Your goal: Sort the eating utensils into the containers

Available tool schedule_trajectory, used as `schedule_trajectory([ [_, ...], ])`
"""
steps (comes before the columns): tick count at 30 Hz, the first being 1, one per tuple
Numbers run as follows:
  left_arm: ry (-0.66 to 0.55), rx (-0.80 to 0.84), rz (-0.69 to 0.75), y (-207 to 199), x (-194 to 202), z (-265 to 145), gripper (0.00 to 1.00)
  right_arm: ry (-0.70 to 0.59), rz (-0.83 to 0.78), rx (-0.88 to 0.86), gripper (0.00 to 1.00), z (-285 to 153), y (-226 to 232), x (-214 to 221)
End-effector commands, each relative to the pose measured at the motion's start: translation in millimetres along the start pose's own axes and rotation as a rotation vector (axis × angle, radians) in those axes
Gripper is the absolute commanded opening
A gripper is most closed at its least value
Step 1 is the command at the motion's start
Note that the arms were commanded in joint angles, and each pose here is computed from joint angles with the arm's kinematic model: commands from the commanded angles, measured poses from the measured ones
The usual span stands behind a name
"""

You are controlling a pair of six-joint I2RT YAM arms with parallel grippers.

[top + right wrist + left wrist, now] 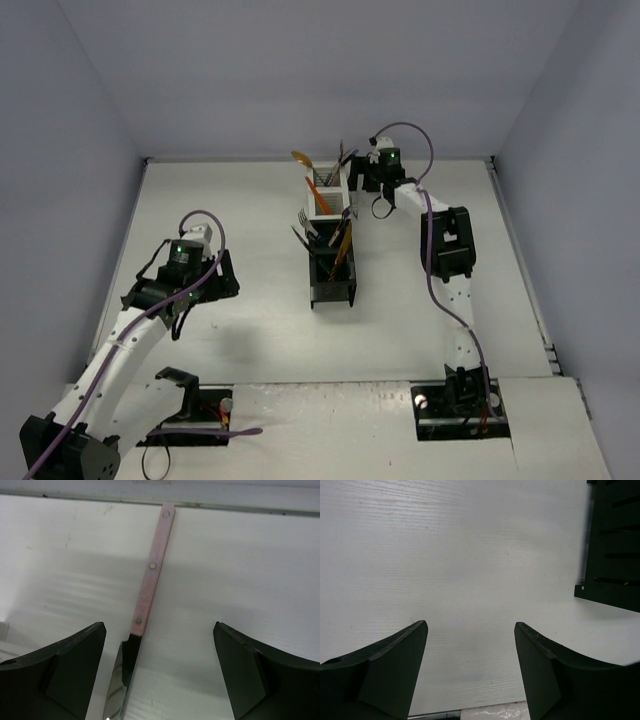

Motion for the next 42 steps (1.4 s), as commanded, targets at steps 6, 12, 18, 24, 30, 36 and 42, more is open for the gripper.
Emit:
schedule_trajectory([
  [6, -0.065, 0.03, -0.02, -8, -16, -22, 0.67, -0.065, 0.01, 0.147, 0.94, 16, -15, -14],
  [12, -0.078, 0.019, -0.017, -4, -16, -27, 0.67, -0.042, 0.0, 0.204, 0.99, 19, -16, -6],
  [18, -0.088, 0.021, -0.016, -4, -16, -31, 0.67, 0.009, -0.013, 0.257, 1.0, 20, -20, 3],
  [24, -0.092, 0.022, -0.021, -2, -13, -33, 0.67, 0.075, -0.023, 0.306, 1.0, 16, -27, 12],
  [30, -0.095, 0.024, -0.018, -1, -12, -36, 0.67, 0.163, 0.028, 0.392, 1.0, 2, -48, 37],
  [36, -0.096, 0.034, -0.015, -3, -13, -38, 0.67, 0.209, 0.122, 0.431, 1.0, -20, -62, 56],
  [42, -0.106, 0.052, -0.017, -6, -16, -42, 0.67, 0.277, 0.156, 0.472, 1.0, -62, -63, 73],
])
Point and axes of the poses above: each gripper's point midway between its finger pads, its own z axis out along the fingers, its own y axis along the line the jaws close on, x = y × z, the point moved 4 cm from there along -z, back along the fingers, and after that the axes turned 11 degrees about -z, right-handed, at the moved point
